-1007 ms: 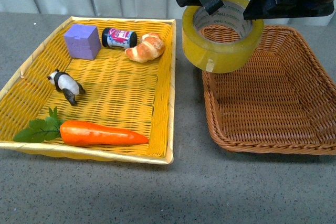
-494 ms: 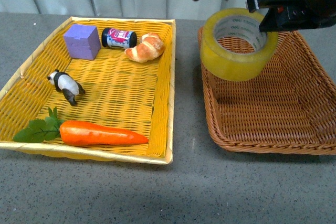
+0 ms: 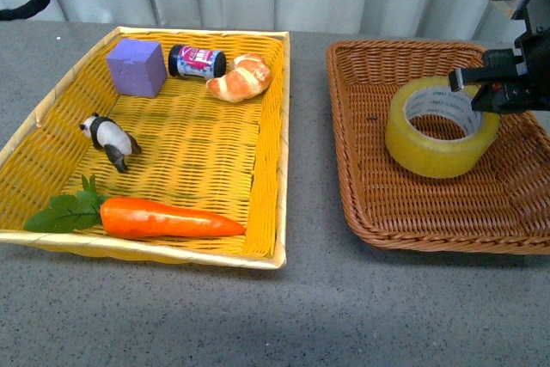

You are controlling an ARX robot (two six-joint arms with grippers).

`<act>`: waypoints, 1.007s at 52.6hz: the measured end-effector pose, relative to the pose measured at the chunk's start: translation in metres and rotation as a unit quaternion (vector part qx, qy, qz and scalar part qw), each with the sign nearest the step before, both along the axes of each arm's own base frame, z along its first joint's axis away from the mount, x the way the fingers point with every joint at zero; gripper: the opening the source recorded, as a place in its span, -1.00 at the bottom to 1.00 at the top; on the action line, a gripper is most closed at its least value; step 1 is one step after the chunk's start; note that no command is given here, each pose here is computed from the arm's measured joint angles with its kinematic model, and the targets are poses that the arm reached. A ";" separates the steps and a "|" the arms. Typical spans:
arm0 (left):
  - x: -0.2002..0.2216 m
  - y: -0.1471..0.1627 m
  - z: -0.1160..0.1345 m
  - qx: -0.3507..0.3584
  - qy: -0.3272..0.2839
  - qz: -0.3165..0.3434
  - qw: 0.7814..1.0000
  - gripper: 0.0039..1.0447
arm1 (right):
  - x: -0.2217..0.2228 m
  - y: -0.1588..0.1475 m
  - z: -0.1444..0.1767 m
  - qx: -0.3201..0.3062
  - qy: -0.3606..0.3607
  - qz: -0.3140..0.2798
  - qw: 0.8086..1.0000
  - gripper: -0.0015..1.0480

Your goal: Move tape to another basket

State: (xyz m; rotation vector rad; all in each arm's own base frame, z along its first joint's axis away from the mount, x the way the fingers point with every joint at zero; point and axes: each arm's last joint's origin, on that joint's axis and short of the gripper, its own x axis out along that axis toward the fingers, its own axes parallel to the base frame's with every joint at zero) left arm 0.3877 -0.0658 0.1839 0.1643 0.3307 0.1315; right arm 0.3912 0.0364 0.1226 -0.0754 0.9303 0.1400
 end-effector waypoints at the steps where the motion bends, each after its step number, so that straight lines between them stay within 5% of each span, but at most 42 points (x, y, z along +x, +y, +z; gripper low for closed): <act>1: -0.001 0.001 -0.001 -0.002 0.001 0.003 1.000 0.88 | 0.000 0.000 -0.003 0.000 0.004 -0.001 1.000 -0.77; 10: -0.020 0.008 -0.002 -0.033 -0.013 0.043 0.998 0.88 | 0.000 0.000 -0.019 0.007 0.018 -0.003 1.000 -0.74; 20: -0.044 0.009 0.009 -0.053 -0.035 0.061 0.996 0.88 | -0.009 -0.006 -0.017 0.008 -0.033 -0.008 0.999 -0.19; 30: -0.082 0.017 0.024 -0.049 -0.074 0.182 0.979 0.88 | -0.037 -0.014 0.007 0.015 -0.130 0.004 0.991 0.49; 32: -0.087 0.020 0.022 -0.056 -0.077 0.176 0.980 0.84 | -0.042 -0.015 0.004 0.007 -0.193 -0.026 0.981 0.42; 37: -0.108 0.029 0.015 -0.097 -0.147 -0.015 0.984 0.43 | -0.073 -0.019 -0.001 0.016 -0.357 -0.060 0.932 0.02; 41: -0.130 0.035 0.010 -0.095 -0.160 -0.063 0.981 0.08 | -0.099 -0.023 0.015 0.027 -0.432 -0.063 0.899 -0.32; 50: -0.165 0.047 0.001 -0.088 -0.161 -0.065 0.981 -0.61 | -0.142 -0.036 0.026 0.027 -0.444 -0.065 0.893 -0.99; 53: -0.174 0.050 -0.002 -0.087 -0.160 -0.061 0.981 -0.82 | -0.152 -0.036 0.026 0.028 -0.439 -0.067 0.895 -0.98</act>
